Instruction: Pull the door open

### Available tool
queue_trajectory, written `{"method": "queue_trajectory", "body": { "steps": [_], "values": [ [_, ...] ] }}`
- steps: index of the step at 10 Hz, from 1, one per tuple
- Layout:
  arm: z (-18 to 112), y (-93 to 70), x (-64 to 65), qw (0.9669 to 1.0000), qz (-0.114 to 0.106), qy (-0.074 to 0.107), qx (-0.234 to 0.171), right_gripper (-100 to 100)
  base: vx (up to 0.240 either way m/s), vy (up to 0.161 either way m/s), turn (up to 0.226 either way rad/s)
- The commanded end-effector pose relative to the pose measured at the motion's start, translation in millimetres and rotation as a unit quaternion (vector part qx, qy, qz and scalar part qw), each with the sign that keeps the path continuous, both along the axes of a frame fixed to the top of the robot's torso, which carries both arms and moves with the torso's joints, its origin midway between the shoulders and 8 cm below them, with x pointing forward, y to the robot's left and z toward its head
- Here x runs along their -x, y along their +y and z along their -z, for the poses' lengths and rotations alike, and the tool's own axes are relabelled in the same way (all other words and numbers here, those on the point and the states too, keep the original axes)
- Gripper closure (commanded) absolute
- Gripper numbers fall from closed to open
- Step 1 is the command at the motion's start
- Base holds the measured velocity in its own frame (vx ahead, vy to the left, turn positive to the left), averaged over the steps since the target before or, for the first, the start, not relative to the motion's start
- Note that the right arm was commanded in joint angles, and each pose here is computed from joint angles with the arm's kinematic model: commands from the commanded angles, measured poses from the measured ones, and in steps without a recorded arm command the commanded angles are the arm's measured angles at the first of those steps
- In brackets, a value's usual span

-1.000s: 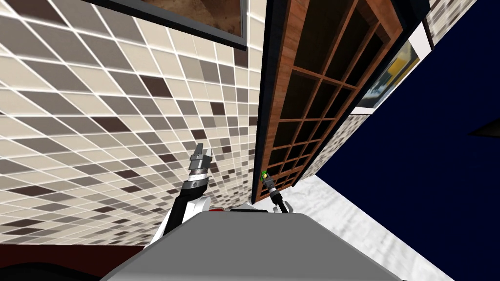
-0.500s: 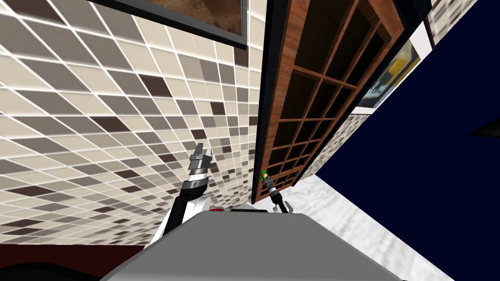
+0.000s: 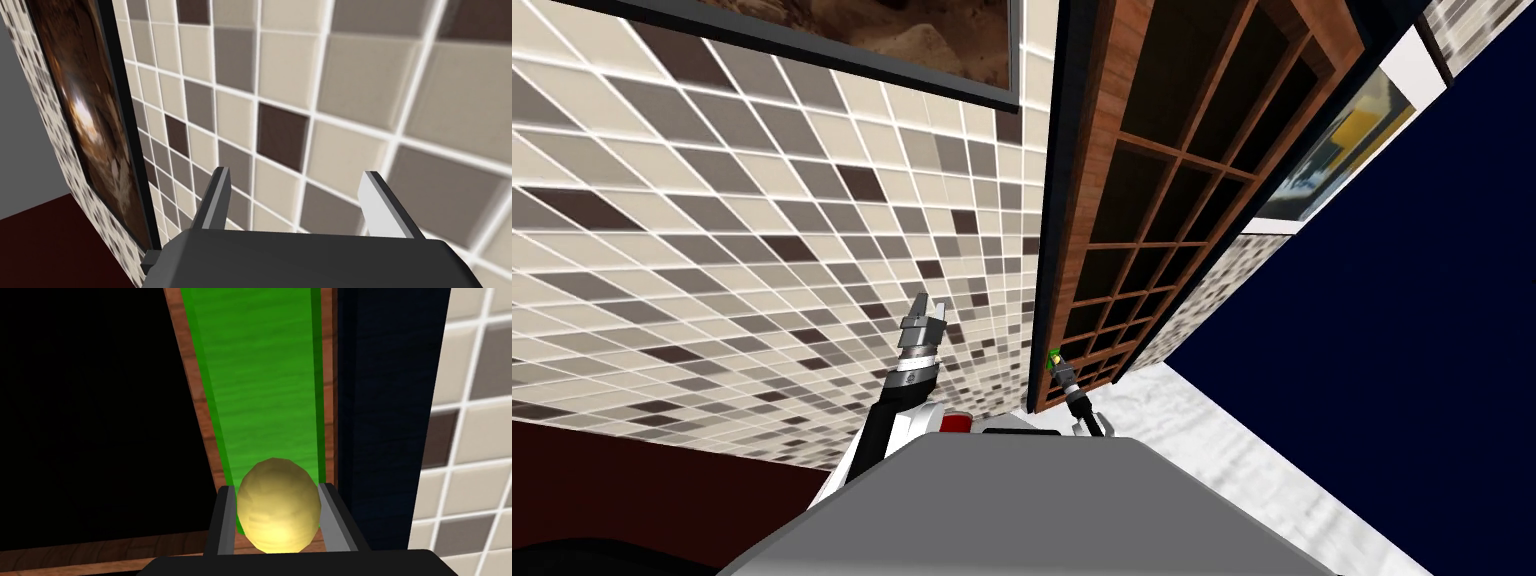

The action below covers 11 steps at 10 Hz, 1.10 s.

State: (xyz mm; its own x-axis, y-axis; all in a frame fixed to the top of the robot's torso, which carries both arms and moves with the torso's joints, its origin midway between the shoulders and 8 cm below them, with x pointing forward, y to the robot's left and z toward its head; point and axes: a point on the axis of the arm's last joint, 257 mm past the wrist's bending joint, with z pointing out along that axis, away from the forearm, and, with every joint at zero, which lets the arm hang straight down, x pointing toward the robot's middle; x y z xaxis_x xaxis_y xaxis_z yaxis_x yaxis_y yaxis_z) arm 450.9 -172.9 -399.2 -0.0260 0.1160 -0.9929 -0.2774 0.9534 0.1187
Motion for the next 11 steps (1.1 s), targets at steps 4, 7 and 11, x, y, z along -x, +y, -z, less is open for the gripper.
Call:
{"method": "queue_trajectory", "body": {
  "steps": [4,7,11],
  "values": [
    [2.2,-9.2,1.4,0.9979,0.011,0.019,-0.061,100,-0.068,-0.026,0.094],
    [2.5,-17.0,1.8,0.9936,0.020,0.030,-0.107,100,-0.057,-0.037,0.131],
    [2.7,-22.9,2.1,0.9882,0.026,0.040,-0.146,100,-0.035,-0.016,0.077]
  ]
}}
